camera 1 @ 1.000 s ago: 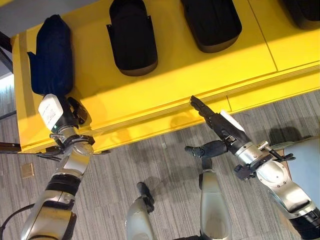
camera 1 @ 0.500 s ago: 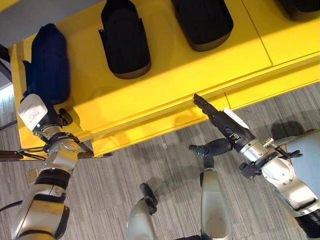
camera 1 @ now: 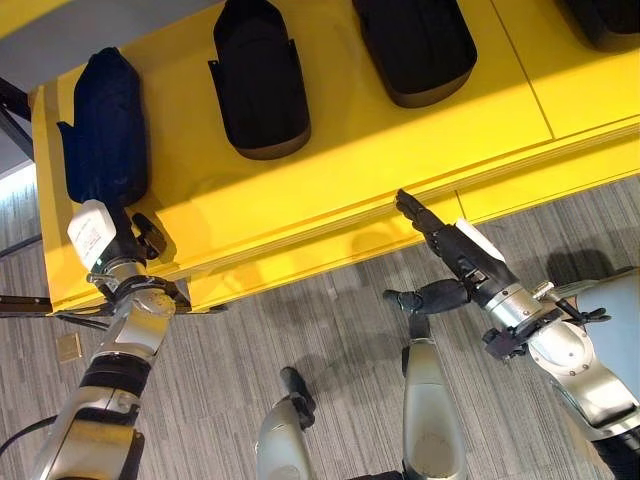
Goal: Move parts from the plastic box to the shelf.
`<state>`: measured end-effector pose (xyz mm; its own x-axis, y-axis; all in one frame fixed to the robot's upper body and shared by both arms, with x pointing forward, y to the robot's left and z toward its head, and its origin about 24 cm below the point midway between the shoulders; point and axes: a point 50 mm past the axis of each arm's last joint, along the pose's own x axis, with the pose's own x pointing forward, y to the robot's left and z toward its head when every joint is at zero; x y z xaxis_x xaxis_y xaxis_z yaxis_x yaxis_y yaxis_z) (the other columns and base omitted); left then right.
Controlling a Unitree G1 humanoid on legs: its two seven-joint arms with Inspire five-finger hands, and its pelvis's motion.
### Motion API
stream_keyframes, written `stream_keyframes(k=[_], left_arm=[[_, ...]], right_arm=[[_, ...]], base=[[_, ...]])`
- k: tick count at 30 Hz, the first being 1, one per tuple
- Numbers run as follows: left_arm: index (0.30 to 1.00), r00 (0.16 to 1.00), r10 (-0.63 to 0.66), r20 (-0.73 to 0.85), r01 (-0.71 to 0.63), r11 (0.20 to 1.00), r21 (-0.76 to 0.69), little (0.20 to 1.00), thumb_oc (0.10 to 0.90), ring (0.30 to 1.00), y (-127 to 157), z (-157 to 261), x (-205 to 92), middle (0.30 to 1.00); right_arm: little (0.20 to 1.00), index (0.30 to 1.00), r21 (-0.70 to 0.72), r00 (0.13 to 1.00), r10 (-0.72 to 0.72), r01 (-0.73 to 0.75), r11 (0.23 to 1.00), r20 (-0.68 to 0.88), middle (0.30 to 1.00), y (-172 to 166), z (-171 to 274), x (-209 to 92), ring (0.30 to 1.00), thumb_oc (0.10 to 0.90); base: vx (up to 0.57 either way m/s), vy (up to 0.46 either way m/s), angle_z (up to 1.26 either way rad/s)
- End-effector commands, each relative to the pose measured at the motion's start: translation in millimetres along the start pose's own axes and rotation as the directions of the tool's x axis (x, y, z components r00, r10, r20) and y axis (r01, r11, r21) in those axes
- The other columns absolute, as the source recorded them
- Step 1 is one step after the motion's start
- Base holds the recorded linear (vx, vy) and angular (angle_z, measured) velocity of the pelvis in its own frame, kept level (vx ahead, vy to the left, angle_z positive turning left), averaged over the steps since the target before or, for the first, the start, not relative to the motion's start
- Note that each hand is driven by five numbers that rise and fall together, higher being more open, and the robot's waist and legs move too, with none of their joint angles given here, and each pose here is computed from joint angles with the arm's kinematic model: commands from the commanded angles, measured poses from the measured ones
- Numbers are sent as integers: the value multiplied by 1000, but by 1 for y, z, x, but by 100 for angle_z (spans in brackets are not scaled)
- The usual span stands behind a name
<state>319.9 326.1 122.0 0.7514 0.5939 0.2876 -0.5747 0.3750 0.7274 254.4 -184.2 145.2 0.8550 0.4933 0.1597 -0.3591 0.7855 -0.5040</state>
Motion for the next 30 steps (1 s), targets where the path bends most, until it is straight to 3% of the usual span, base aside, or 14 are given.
stream_keyframes(k=[1, 18, 30], left_arm=[[1000, 999, 10, 45, -15, 996, 91, 1000, 900, 1000, 16, -2, 8, 1000], [1000, 993, -116, 32, 111, 987, 112, 1000, 900, 1000, -2, -24, -16, 1000], [1000, 992, -101, 77, 97, 994, 59, 1000, 900, 1000, -2, -19, -29, 1000]], right_arm=[[1000, 1000, 0, 951, -32, 33, 999, 307, 1000, -1, 51, 7, 1000, 900], [1000, 1000, -9, 956, -40, 45, 999, 291, 1000, -4, 47, -1, 1000, 900], [1000, 1000, -14, 958, -58, 64, 998, 282, 1000, -5, 45, -6, 1000, 900]], base=[[0, 0, 0], [6, 5, 0], [-6, -1, 0]])
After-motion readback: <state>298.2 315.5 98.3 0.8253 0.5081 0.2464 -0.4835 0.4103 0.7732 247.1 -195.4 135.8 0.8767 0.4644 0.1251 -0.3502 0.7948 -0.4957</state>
